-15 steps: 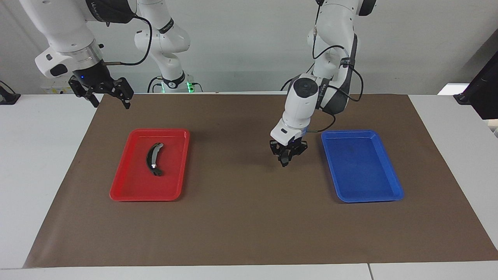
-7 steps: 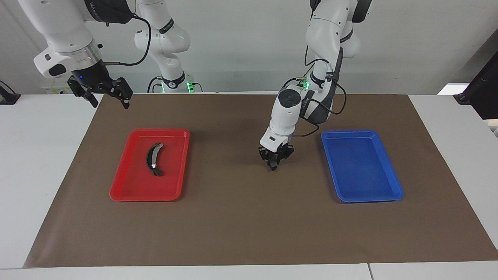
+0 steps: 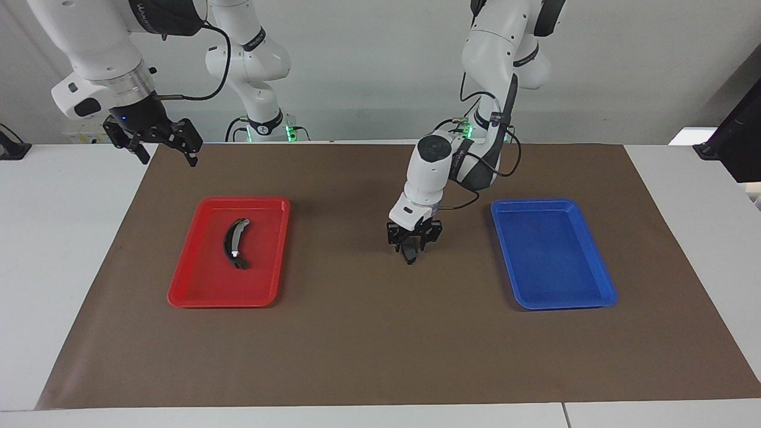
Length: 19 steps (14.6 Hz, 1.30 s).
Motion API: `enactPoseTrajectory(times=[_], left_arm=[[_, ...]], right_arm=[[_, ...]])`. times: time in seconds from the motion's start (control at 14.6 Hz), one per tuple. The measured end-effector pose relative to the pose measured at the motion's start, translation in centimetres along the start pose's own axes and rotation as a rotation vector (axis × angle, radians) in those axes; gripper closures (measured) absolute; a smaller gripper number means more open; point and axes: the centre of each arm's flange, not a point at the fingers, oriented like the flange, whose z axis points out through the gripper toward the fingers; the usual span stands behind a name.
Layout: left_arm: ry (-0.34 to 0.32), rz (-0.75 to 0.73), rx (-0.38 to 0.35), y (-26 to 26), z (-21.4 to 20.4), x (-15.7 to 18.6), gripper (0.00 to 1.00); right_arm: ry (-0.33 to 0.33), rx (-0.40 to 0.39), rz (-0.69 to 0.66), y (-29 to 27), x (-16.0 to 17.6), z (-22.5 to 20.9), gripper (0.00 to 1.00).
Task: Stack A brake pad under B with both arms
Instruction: 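Carry the small pad to the table center and release it, then return the left gripper to rest while the right gripper reaches the curved pad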
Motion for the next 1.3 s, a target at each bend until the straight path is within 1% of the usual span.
enactPoseTrajectory(times=[0.07, 0.21, 0.34, 0.48, 0.62, 0.75, 0.96, 1.03, 1.17, 1.3], left_arm=[[0.007, -0.01, -0.002, -0.4, -0.4, 0.6, 0.02], [0.022, -0.028, -0.001, -2.4, -2.3, 2.5, 0.01], [0.019, 0.004, 0.016, -6.0, -5.2, 5.0, 0.01], [-0.005, 0.053, 0.044, -10.7, -8.6, 7.4, 0.01], [-0.045, 0.101, 0.069, -16.0, -12.2, 9.4, 0.01], [-0.078, 0.15, 0.081, -21.1, -15.9, 10.9, 0.01], [-0.104, 0.176, 0.087, -26.9, -20.5, 11.2, 0.01], [-0.115, 0.179, 0.088, -28.2, -21.8, 10.8, 0.01], [-0.128, 0.183, 0.088, -30.0, -23.9, 10.0, 0.01], [-0.138, 0.191, 0.087, -31.2, -25.3, 9.4, 0.01]], right_arm=[[0.0, 0.0, 0.0, 0.0, 0.0, 0.0, 0.0], [-0.001, 0.0, 0.001, 0.0, 0.0, 0.0, 0.0], [-0.004, 0.0, 0.0, 0.0, 0.0, 0.2, 0.0], [0.004, 0.001, 0.0, 0.0, 0.0, 0.8, 0.0], [0.045, 0.006, -0.005, -0.3, 0.1, 2.7, 0.0], [0.075, 0.022, -0.011, -0.8, -0.3, 6.4, 0.0], [0.055, 0.054, -0.014, -1.3, -0.6, 13.0, 0.0], [0.056, 0.054, -0.019, -1.4, -0.3, 15.0, 0.0], [0.087, 0.052, -0.045, -1.5, 0.4, 19.3, 0.0], [0.114, 0.048, -0.058, -1.6, 0.1, 24.0, 0.0]])
